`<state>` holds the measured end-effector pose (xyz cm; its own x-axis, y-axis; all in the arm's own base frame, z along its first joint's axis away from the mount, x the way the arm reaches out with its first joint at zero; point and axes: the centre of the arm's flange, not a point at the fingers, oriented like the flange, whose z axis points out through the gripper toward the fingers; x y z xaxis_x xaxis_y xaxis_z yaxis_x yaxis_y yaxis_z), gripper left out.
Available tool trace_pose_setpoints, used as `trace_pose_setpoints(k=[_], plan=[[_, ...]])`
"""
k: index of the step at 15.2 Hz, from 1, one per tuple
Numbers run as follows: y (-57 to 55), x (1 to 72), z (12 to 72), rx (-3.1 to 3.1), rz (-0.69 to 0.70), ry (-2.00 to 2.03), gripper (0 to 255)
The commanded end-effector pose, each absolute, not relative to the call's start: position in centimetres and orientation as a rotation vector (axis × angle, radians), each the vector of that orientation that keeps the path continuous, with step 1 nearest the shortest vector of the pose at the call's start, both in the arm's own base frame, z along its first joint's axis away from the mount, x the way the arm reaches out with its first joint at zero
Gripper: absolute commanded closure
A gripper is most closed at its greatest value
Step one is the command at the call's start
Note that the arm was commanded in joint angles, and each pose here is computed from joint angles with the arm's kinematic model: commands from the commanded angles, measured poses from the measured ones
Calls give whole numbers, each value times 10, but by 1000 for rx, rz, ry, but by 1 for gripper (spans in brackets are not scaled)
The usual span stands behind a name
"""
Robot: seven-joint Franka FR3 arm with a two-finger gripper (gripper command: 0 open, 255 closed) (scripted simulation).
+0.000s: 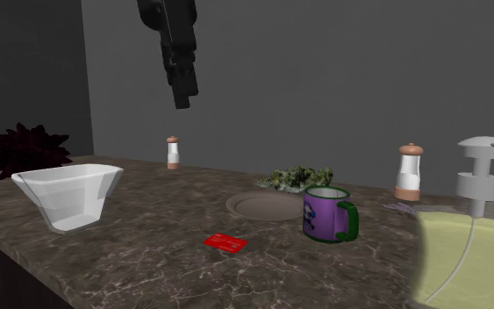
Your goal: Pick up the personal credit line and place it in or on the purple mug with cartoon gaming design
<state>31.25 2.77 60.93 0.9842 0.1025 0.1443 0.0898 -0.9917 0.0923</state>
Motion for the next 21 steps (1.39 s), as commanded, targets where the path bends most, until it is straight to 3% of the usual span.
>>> trace_pose_setpoints(k=[1, 21], plan=[[28, 313, 609, 3044, 228, 148, 0], [77, 458, 361, 3039, -829, -1119, 0]])
